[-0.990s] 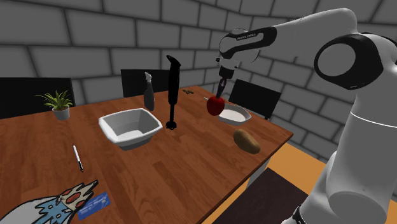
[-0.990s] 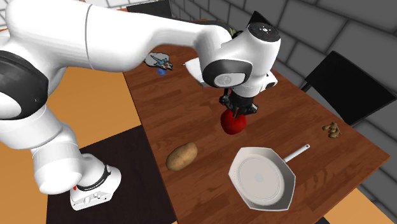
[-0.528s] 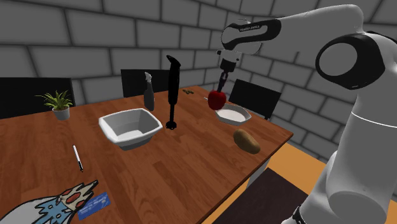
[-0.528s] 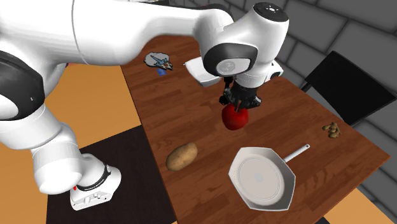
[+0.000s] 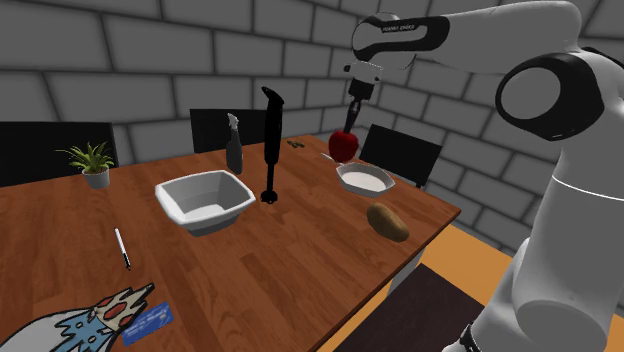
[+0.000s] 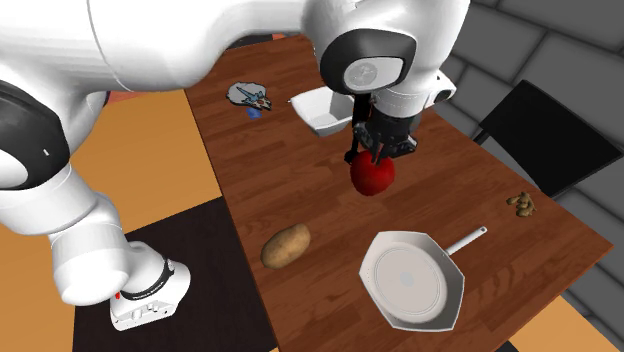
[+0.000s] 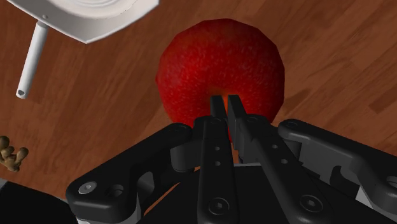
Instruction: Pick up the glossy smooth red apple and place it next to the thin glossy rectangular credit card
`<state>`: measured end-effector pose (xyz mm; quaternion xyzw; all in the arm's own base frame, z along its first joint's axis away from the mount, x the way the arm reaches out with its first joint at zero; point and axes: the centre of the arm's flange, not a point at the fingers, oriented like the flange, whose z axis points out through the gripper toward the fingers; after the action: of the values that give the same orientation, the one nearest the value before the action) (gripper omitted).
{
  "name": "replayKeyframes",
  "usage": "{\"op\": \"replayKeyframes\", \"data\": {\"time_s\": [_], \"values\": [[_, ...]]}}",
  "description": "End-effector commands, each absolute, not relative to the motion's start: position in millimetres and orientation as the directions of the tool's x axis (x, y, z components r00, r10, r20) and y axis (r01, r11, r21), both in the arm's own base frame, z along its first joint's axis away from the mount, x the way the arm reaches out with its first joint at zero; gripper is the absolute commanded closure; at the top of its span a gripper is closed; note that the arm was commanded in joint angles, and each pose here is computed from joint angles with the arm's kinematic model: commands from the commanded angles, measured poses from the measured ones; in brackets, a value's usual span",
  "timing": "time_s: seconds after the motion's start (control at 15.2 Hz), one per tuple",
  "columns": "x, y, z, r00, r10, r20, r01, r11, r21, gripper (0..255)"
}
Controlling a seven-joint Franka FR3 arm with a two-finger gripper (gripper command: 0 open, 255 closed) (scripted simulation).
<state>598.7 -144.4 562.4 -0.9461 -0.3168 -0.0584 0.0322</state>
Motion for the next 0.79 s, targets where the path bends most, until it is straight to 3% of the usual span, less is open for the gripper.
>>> {"op": "replayKeyframes", "data": {"time_s": [0.0, 0.73], "values": [[598.9, -144.8, 573.2, 0.792, 0.596, 0.131, 0.603, -0.797, -0.024, 255], [586.4, -26.7, 579.7, 0.792, 0.596, 0.131, 0.603, -0.797, -0.024, 255]]}}
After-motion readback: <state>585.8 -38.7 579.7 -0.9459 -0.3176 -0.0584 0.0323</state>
